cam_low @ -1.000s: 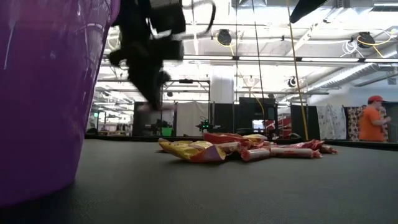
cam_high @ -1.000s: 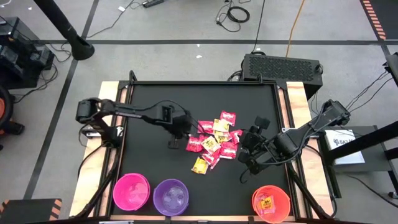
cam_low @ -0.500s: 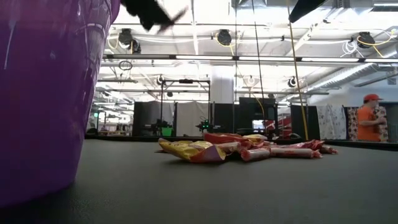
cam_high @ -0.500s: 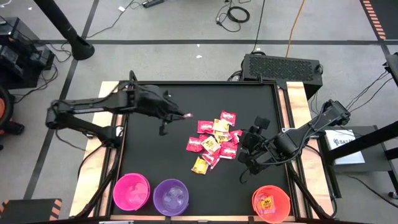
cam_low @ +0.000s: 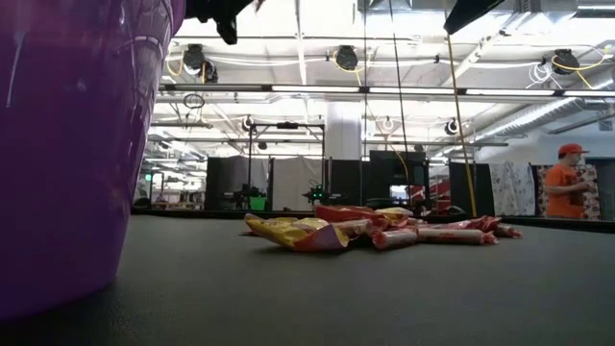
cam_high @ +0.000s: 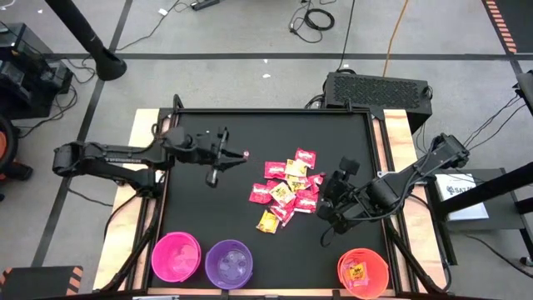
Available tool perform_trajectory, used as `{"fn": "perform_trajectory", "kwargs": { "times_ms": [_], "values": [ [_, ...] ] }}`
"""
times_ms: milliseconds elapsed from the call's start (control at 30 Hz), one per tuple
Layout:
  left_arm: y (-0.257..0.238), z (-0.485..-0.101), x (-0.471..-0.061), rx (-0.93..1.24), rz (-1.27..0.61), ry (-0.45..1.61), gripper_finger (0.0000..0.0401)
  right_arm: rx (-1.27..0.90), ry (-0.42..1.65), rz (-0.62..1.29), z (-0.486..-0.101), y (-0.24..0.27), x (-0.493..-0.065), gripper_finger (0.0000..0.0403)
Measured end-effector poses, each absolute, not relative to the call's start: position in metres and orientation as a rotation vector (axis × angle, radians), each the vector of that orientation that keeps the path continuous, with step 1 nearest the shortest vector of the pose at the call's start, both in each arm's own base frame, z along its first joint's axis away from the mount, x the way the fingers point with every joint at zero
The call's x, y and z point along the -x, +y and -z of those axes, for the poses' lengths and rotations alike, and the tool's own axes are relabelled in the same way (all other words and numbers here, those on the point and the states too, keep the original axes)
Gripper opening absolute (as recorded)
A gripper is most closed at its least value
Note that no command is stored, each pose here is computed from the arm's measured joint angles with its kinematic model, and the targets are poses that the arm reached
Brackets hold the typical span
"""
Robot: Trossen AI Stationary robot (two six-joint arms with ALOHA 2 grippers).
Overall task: Sort candy by brand, put in halloween buckets
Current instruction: Put the orange candy into the pink bucket
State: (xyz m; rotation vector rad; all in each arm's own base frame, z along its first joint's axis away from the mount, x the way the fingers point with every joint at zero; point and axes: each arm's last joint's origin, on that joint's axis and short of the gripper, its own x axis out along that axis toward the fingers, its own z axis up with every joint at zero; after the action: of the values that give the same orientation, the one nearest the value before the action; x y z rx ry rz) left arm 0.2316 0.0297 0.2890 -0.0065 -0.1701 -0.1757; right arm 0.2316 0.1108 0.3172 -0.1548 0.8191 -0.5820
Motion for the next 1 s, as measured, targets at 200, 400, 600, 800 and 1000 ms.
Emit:
{"fn": "perform_trajectory", "kwargs": {
  "times_ms": [200, 400, 600, 800, 1000],
  "values": [
    [0.03, -0.285, -0.229, 0.015, 0.158, -0.2, 0.0054, 0.206, 0.857, 0.587, -0.302, 0.108, -0.231, 0.0109],
    [0.032, -0.284, -0.23, -0.082, 0.084, -0.197, 0.0054, 0.214, 0.857, 0.581, -0.299, 0.107, -0.233, 0.0109],
    [0.032, -0.281, -0.23, -0.35, 0.06, -0.176, 0.0054, 0.228, 0.837, 0.551, -0.3, 0.11, -0.236, 0.0109],
    [0.034, -0.279, -0.231, -0.613, -0.022, -0.145, 0.0054, 0.249, 0.833, 0.539, -0.301, 0.109, -0.239, 0.0109],
    [0.039, -0.279, -0.23, -0.779, -0.201, -0.079, 0.0054, 0.262, 0.835, 0.542, -0.301, 0.105, -0.241, 0.0109]
  ]
}}
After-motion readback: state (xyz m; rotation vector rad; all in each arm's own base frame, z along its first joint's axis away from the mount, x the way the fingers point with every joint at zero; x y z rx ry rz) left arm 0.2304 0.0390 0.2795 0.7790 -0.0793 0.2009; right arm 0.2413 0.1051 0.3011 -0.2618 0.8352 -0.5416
